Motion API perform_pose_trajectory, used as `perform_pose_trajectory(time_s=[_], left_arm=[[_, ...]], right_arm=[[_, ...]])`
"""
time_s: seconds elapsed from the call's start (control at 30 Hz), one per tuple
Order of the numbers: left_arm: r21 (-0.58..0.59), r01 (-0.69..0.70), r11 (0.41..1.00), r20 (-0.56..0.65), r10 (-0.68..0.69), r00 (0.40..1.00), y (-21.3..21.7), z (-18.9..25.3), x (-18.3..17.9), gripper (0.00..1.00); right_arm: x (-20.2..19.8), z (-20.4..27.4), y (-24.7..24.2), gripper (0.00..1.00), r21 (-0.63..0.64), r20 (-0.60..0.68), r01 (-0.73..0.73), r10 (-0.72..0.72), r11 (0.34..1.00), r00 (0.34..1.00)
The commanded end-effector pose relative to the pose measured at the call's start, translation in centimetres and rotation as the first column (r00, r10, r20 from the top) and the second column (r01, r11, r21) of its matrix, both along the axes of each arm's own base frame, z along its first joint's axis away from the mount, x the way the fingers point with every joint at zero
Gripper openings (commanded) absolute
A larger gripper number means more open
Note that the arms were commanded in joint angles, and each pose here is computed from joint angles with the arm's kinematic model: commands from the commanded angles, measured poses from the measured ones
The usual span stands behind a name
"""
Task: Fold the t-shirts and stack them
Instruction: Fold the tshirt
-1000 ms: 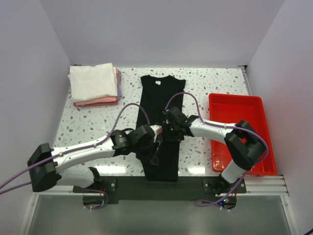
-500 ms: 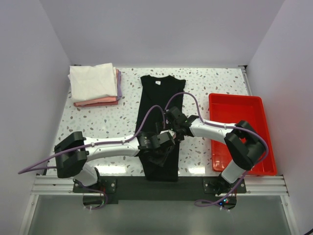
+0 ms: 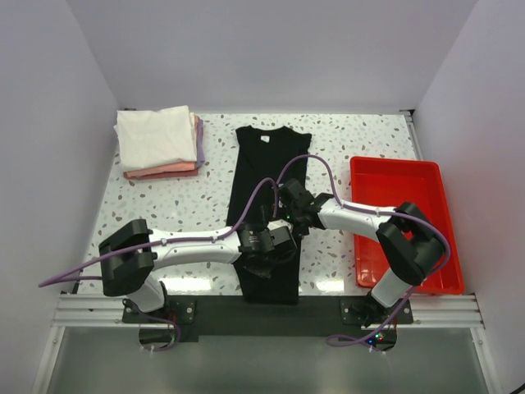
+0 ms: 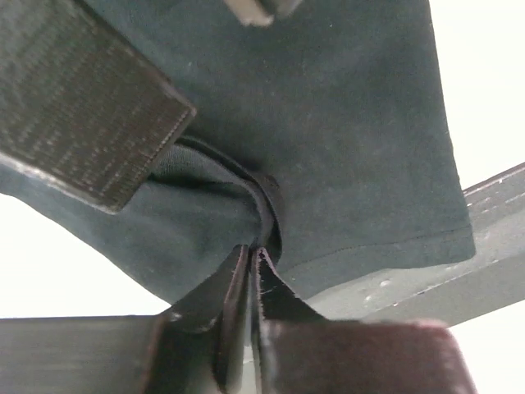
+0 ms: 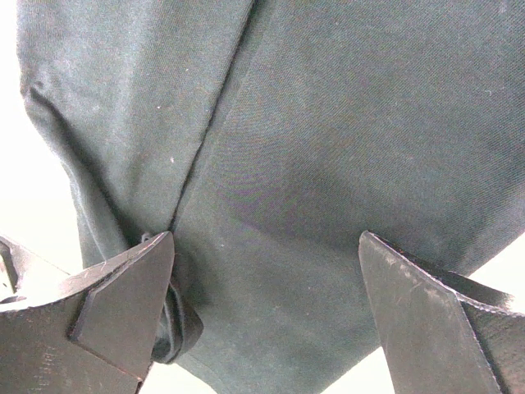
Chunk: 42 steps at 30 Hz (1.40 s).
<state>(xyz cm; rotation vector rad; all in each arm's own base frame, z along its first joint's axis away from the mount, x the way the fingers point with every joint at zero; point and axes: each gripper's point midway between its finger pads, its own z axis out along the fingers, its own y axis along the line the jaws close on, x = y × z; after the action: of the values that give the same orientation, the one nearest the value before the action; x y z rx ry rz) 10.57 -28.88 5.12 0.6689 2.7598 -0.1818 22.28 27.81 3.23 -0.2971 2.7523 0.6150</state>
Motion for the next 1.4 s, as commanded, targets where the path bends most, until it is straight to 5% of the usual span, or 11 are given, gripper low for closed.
perform_pose_trajectory(time_s=[0.0, 0.3, 0.63, 0.83, 1.2, 1.3, 1.37], left_arm=[[0.006, 0.009, 1.0, -0.01, -0.009, 1.0, 0.1, 0.4, -0.4, 0.04], [0.081, -0.085, 0.993, -0.1, 0.093, 0.991, 7.0, 1.3, -3.9, 0.0], [0.162, -0.038, 0.986, -0.266, 0.08, 0.961, 12.2, 0.7, -8.9, 0.0], [0.29, -0.063, 0.955, -0.273, 0.146, 0.951, 15.6, 0.9, -9.9, 0.01], [0.171, -0.093, 0.981, -0.265, 0.137, 0.955, 13.8, 1.7, -9.9, 0.55], [0.063, -0.166, 0.984, -0.201, 0.175, 0.964, 11.9, 3.8, -8.4, 0.96], [-0.027, -0.249, 0.968, -0.12, 0.244, 0.962, 10.9, 5.2, -6.6, 1.0]], right_arm=[[-0.4, -1.0, -1.0, 0.99, -0.034, -0.016, -0.007, 0.007, 0.999, 1.0], [-0.5, -1.9, -1.7, 0.99, -0.063, -0.022, -0.008, 0.006, 0.998, 1.0], [-0.4, -2.9, -1.6, 0.99, -0.082, -0.044, -0.01, 0.006, 0.997, 0.999], [-0.3, -3.2, -1.7, 0.99, -0.096, -0.044, -0.006, 0.001, 0.995, 0.999], [0.0, -2.0, -1.0, 0.99, -0.052, -0.011, -0.053, 0.053, 0.997, 0.999], [0.0, -0.2, 0.3, 0.99, 0.026, 0.036, -0.13, 0.129, 0.991, 0.991], [-0.4, 2.5, 1.9, 0.99, 0.132, 0.081, -0.205, 0.196, 0.97, 0.977]])
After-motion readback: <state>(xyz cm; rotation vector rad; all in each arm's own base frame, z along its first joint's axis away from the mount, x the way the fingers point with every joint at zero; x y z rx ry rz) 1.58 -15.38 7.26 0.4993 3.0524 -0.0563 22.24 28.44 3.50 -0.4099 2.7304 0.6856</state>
